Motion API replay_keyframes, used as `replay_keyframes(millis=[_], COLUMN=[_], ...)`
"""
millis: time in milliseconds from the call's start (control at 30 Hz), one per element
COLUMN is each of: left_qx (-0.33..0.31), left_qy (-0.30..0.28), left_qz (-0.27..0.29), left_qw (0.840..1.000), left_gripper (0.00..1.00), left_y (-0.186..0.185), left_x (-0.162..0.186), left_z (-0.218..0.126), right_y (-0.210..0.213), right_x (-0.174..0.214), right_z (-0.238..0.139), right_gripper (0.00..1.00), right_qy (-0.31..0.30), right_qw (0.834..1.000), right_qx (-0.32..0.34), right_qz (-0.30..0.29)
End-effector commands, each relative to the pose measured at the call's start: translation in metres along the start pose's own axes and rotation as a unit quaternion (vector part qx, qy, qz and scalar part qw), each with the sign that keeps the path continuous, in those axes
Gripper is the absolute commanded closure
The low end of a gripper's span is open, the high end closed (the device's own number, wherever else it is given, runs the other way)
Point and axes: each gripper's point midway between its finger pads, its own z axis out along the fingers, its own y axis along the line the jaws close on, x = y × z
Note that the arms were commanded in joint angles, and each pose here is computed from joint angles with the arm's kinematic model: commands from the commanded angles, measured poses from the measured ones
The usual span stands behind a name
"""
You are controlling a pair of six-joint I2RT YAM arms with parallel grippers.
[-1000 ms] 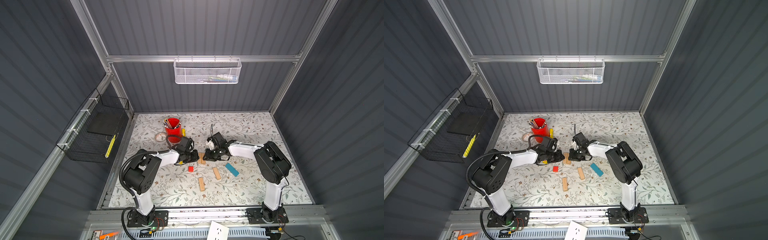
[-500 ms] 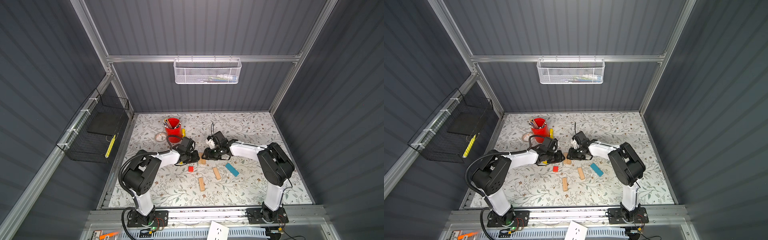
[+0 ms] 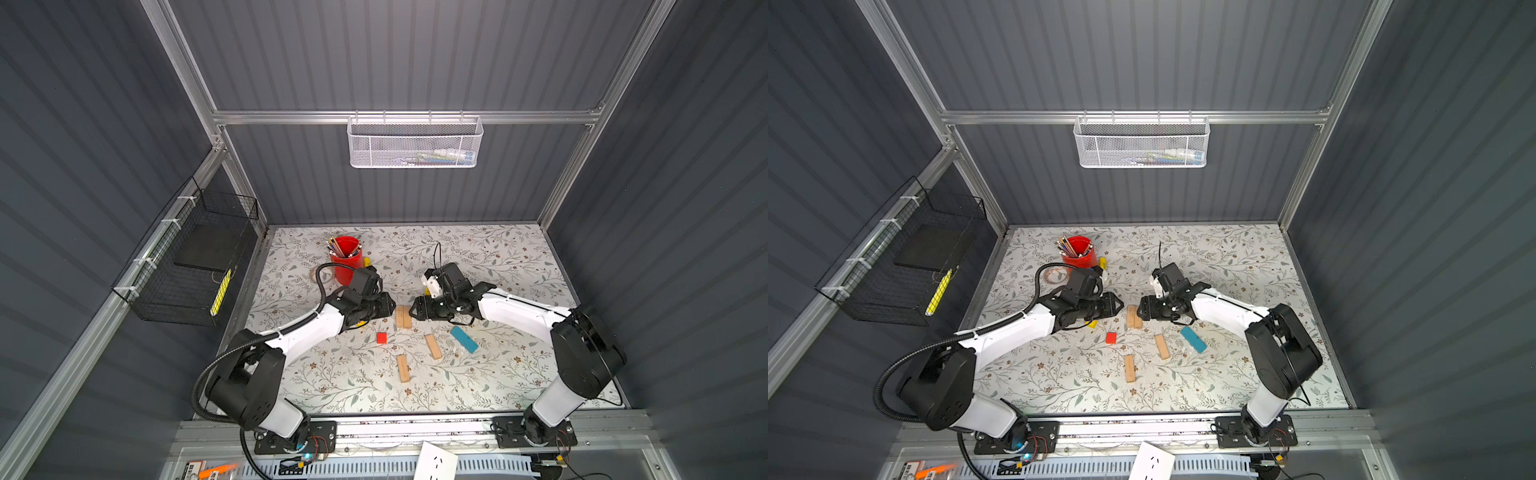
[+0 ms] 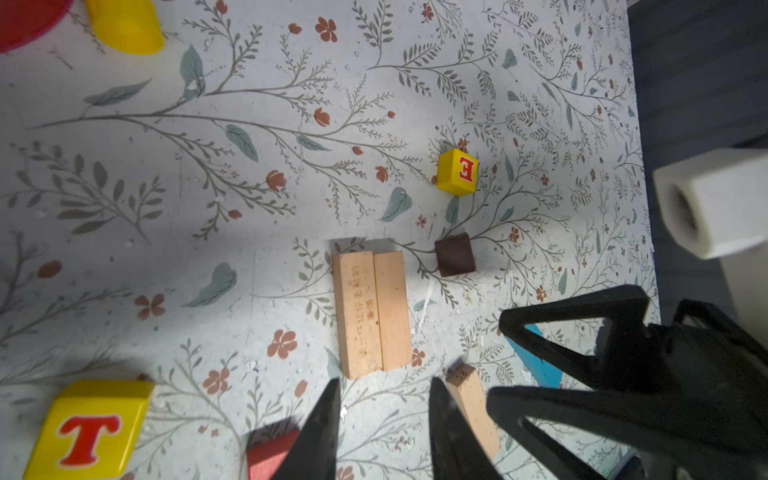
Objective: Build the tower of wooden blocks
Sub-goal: 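Release both upright blocks and lift both grippers away, then grasp the wooden block marked 14 with the left gripper while the right withdraws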
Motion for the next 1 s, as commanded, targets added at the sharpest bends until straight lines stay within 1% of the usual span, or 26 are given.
replay_keyframes(millis=[0, 133, 233, 333, 433, 567, 667, 733, 900, 967], left_qx=[-0.029, -0.052, -0.058, -0.067, -0.083, -0.105, -0.134, -0.153, -0.173, -0.175], left_qy=[0.006, -0.004, 0.005, 0.016, 0.033, 0.051, 0.076, 0.085, 0.113, 0.123], left_qz=[-0.015, -0.018, -0.032, -0.037, -0.038, -0.022, -0.007, 0.004, 0.011, 0.012], left_qw=[0.999, 0.998, 0.998, 0.997, 0.995, 0.993, 0.988, 0.984, 0.978, 0.977], left_gripper=[0.63, 0.60, 0.56, 0.54, 0.52, 0.50, 0.49, 0.49, 0.46, 0.44], left_y=[0.010, 0.013, 0.011, 0.005, 0.000, -0.012, -0.019, -0.024, -0.029, -0.030], left_x=[0.018, 0.032, 0.047, 0.066, 0.086, 0.112, 0.132, 0.143, 0.165, 0.170], left_z=[-0.017, -0.036, -0.048, -0.055, -0.057, -0.055, -0.051, -0.050, -0.042, -0.036], right_y=[0.002, 0.013, 0.016, 0.011, 0.001, -0.012, -0.022, -0.023, -0.038, -0.036], right_x=[0.017, 0.021, 0.027, 0.037, 0.048, 0.064, 0.074, 0.079, 0.093, 0.091], right_z=[0.000, -0.014, -0.030, -0.043, -0.053, -0.062, -0.067, -0.070, -0.068, -0.073], right_gripper=[0.33, 0.32, 0.28, 0.21, 0.15, 0.01, 0.01, 0.01, 0.01, 0.01], right_qy=[0.014, -0.025, -0.049, -0.067, -0.080, -0.079, -0.071, -0.070, -0.052, -0.062], right_qw=[1.000, 1.000, 0.998, 0.997, 0.996, 0.996, 0.996, 0.996, 0.996, 0.996], right_qx=[0.007, 0.003, 0.007, 0.020, 0.027, 0.037, 0.057, 0.051, 0.073, 0.066], right_qz=[0.002, -0.018, -0.027, -0.033, -0.023, -0.020, -0.012, -0.012, 0.006, 0.005])
